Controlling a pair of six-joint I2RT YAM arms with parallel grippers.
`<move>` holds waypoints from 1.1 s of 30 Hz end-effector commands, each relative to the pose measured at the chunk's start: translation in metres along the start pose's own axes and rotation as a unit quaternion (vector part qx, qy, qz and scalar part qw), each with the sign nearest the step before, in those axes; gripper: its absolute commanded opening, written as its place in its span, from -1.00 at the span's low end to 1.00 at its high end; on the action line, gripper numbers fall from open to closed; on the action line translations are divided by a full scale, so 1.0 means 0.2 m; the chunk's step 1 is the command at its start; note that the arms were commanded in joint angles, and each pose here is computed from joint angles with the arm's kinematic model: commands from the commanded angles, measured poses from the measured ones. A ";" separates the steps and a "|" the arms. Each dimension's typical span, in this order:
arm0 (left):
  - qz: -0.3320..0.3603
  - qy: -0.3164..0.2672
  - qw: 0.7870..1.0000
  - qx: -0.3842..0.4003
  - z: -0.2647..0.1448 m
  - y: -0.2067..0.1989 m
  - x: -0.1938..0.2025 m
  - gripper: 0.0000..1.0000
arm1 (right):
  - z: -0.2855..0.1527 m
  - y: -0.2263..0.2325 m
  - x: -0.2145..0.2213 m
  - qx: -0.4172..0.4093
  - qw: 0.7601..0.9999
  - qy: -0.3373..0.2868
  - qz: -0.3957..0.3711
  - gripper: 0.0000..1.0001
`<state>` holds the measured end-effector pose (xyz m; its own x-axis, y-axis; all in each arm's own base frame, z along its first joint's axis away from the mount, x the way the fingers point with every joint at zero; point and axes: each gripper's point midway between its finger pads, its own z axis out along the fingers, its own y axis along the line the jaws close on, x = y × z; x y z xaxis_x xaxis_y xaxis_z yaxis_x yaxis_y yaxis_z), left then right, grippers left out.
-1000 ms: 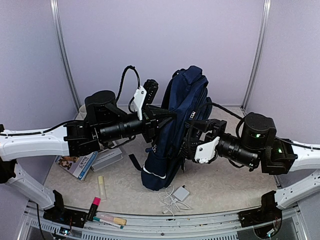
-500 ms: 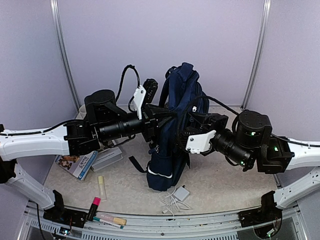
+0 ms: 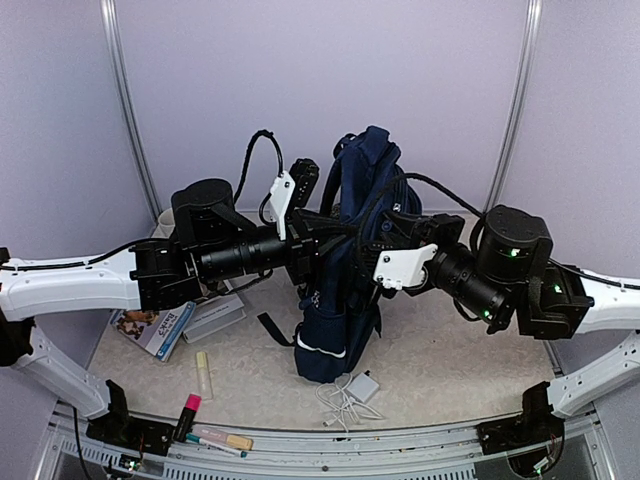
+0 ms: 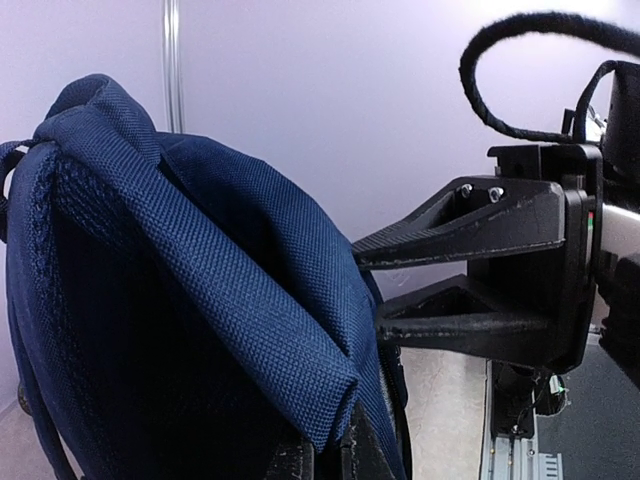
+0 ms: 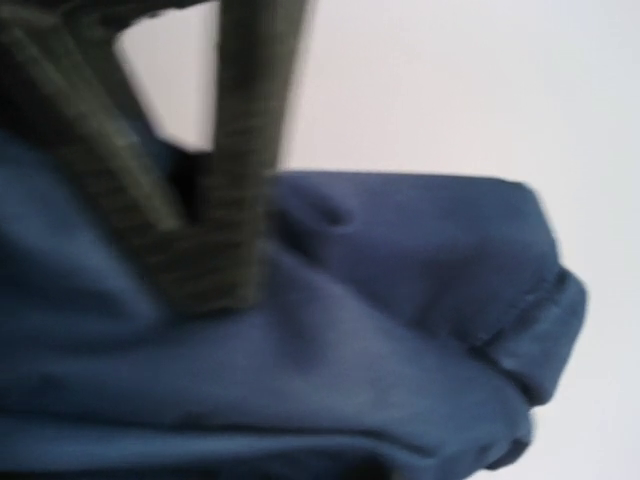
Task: Pack the student bag
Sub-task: Unzip the second largest pocket of the student bag.
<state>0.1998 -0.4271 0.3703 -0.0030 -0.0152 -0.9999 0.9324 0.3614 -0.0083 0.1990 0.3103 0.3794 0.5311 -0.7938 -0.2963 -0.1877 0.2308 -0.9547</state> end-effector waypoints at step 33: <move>0.045 -0.082 0.995 0.028 -0.13 -0.08 -0.26 -1.00 | -0.07 -0.32 0.14 -0.069 0.912 -0.114 0.388 -1.00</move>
<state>0.1899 -0.4257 0.3642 0.0210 0.0142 -0.9997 0.9451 0.3258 0.0244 0.2108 0.2760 0.4119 0.3675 -0.4146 -0.8325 -0.6462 0.5299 -0.5492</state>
